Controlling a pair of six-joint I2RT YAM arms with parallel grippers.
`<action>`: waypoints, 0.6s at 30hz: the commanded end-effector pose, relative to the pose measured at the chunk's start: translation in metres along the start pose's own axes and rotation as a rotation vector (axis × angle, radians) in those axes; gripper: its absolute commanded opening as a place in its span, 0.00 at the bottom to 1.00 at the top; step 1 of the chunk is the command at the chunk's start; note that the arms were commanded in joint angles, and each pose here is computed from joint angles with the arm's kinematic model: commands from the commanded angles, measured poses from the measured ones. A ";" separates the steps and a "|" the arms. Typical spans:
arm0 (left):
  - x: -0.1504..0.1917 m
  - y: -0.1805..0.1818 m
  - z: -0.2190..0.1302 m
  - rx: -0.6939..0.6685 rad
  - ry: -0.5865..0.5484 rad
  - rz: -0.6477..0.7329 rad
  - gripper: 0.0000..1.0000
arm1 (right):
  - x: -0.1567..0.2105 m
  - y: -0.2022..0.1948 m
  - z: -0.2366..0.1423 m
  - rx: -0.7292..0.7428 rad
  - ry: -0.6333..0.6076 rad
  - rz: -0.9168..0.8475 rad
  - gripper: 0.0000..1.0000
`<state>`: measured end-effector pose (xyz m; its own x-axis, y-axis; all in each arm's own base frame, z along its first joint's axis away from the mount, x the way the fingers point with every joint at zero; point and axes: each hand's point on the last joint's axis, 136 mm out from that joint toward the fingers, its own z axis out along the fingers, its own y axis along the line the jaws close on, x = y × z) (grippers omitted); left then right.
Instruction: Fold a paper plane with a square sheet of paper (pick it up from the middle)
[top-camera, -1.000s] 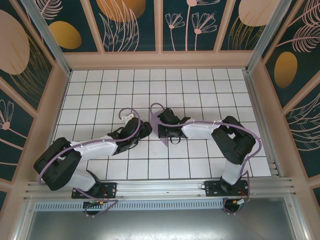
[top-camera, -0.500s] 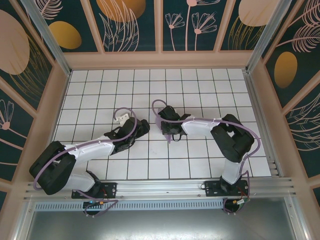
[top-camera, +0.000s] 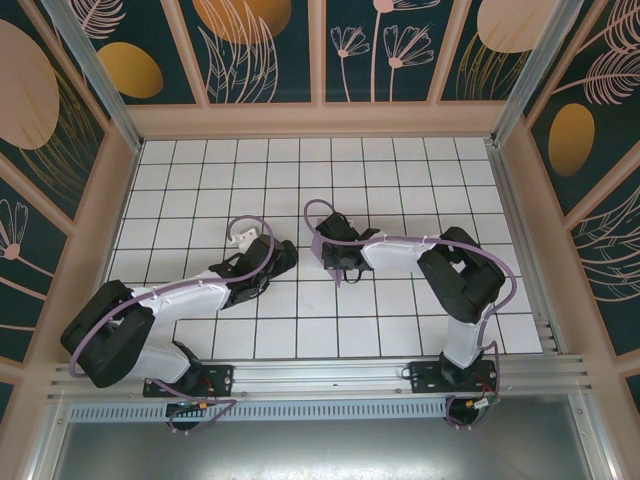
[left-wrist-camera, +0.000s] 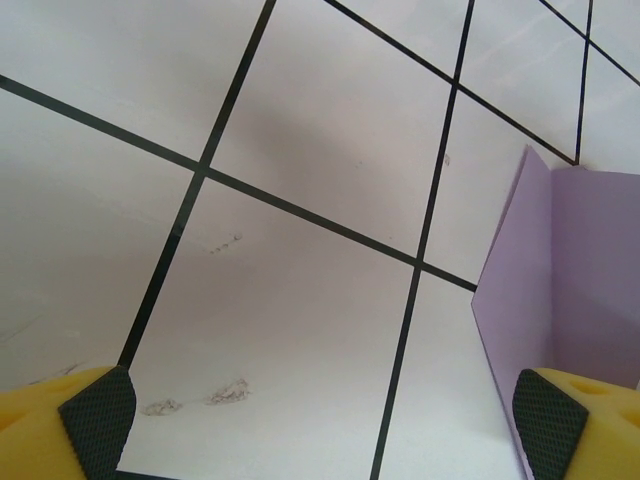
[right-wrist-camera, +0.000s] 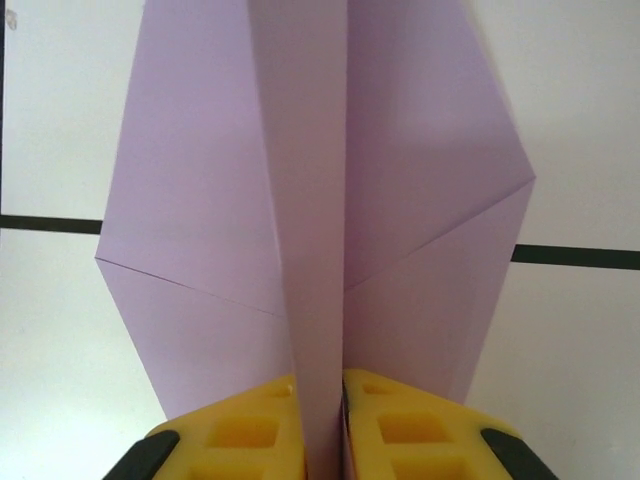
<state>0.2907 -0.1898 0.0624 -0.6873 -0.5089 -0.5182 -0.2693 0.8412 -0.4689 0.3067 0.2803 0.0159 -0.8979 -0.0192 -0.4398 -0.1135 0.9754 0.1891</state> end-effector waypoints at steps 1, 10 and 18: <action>-0.002 0.007 0.001 -0.030 -0.005 0.008 0.98 | 0.012 -0.018 0.017 0.085 0.039 -0.006 0.13; -0.008 0.004 0.000 -0.028 -0.015 0.013 0.99 | -0.083 0.002 0.003 0.036 -0.117 -0.011 0.09; -0.008 0.003 0.005 -0.031 -0.003 0.024 0.99 | -0.134 -0.006 0.030 0.018 -0.141 -0.019 0.10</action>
<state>0.2943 -0.1845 0.0606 -0.6847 -0.5085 -0.5222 -0.2795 0.8448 -0.4563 0.4264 0.2812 0.0512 -0.8271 0.0361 -0.5609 -0.0804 0.9801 0.1816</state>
